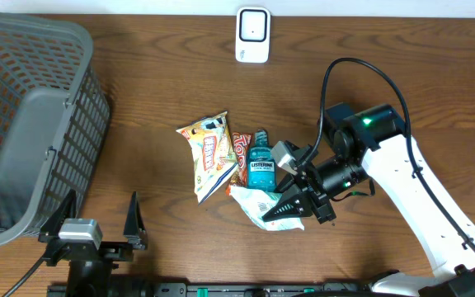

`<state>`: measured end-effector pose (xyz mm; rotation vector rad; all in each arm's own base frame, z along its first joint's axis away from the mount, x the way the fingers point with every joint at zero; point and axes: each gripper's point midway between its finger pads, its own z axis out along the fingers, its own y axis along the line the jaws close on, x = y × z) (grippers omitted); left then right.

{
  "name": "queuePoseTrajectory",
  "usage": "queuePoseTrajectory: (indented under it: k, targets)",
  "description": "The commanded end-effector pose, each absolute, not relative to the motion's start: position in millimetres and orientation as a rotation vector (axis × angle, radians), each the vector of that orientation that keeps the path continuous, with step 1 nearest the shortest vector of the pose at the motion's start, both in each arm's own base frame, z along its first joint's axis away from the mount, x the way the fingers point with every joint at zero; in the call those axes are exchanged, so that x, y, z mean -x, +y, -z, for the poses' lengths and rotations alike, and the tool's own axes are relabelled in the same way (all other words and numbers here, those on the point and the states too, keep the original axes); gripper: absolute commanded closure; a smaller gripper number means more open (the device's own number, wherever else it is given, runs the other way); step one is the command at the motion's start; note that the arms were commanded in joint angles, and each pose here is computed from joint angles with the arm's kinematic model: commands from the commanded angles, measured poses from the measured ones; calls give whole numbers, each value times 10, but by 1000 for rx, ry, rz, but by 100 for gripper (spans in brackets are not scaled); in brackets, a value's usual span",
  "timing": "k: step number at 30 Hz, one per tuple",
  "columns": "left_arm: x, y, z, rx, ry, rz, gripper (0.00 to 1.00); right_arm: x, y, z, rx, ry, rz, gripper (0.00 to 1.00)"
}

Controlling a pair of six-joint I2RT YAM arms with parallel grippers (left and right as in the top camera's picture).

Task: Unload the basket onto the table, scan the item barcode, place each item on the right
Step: 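Lift the wipes pack and hold it in front of the white scanner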

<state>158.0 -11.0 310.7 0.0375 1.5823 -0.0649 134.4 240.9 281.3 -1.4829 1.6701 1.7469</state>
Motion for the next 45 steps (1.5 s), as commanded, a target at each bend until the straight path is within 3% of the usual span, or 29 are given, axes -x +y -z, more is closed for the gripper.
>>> queuePoseTrajectory:
  k: [1,10,14,18,21,29,45]
  targets:
    - [-1563,-132,-3124,-55,1573,69,2,-1333,2420,-2868,1492,1619,-1735,99]
    - [-1563,-132,-3124,-55,1573,69,2,-1606,2393,-2345,1762,1640,-1355,98]
    - [-1563,-132,-3124,-55,1573,69,2,-2295,2417,-2005,1553,2029,-1031,99]
    - [-1562,-132,-3126,-55,1573,69,2,-3148,2177,-1715,1112,2364,-535,99]
    - [-1563,-132,-3124,-55,1573,69,2,-3471,2054,-1605,979,2399,-331,99]
    - [-1562,-132,-3126,-55,1573,69,2,-4308,1887,-1176,816,2368,47,99]
    - [-1562,-132,-3125,-55,1573,69,2,-6057,2052,-1247,748,2140,510,99]
